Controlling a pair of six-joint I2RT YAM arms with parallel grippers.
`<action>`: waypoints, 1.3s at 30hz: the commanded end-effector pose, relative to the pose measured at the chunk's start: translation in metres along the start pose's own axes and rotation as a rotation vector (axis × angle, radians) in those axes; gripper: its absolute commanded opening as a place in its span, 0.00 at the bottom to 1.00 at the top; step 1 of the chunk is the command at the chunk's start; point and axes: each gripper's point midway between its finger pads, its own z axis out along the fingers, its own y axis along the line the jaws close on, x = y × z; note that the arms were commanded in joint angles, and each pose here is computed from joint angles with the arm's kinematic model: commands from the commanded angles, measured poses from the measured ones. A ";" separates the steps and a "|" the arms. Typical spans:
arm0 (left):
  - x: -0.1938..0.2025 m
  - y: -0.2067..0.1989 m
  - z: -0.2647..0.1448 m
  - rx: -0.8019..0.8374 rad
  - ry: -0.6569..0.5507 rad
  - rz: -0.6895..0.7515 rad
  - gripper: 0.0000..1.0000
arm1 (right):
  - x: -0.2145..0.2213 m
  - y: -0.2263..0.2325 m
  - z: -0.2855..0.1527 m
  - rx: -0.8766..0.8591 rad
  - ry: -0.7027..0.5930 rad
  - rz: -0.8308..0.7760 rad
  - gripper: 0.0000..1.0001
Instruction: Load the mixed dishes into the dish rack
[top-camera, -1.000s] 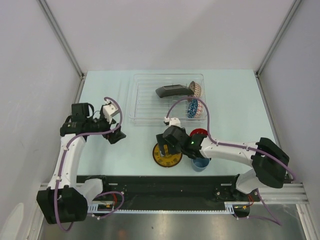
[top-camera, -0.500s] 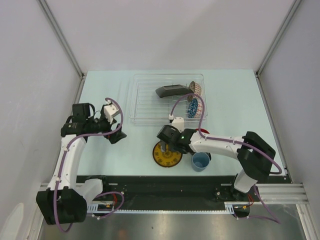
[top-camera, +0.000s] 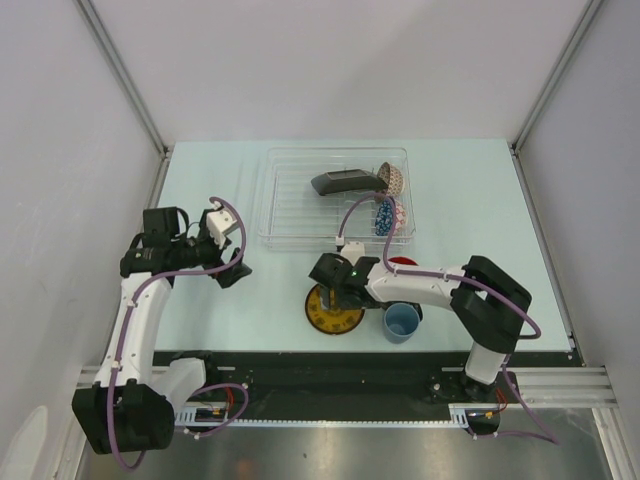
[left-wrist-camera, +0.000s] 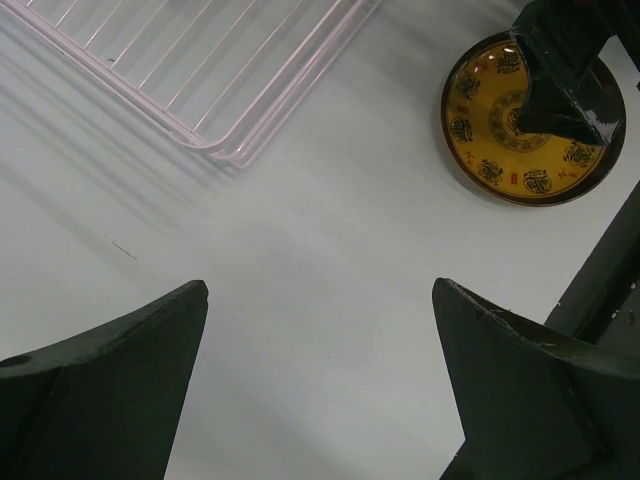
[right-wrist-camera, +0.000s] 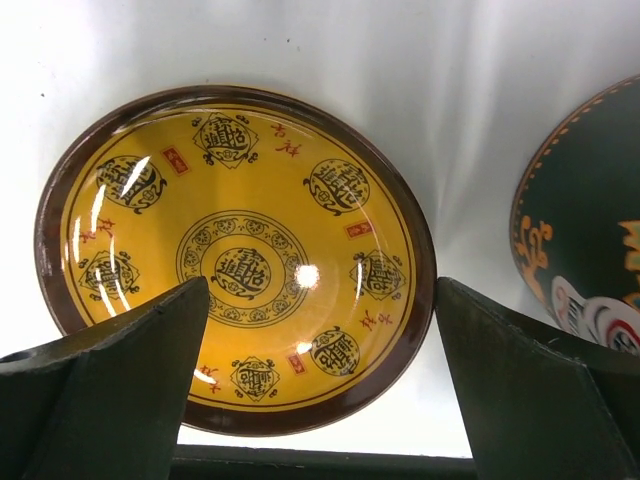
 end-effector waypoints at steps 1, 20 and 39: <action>-0.009 0.000 -0.005 -0.017 -0.020 0.052 1.00 | -0.004 0.015 0.000 -0.048 0.022 0.044 1.00; 0.038 -0.007 -0.006 0.031 0.147 0.147 1.00 | -0.003 0.072 -0.001 -0.263 0.128 -0.003 1.00; 0.087 -0.082 0.053 0.341 0.273 0.468 0.99 | -0.006 0.071 -0.001 -0.299 0.182 0.027 0.91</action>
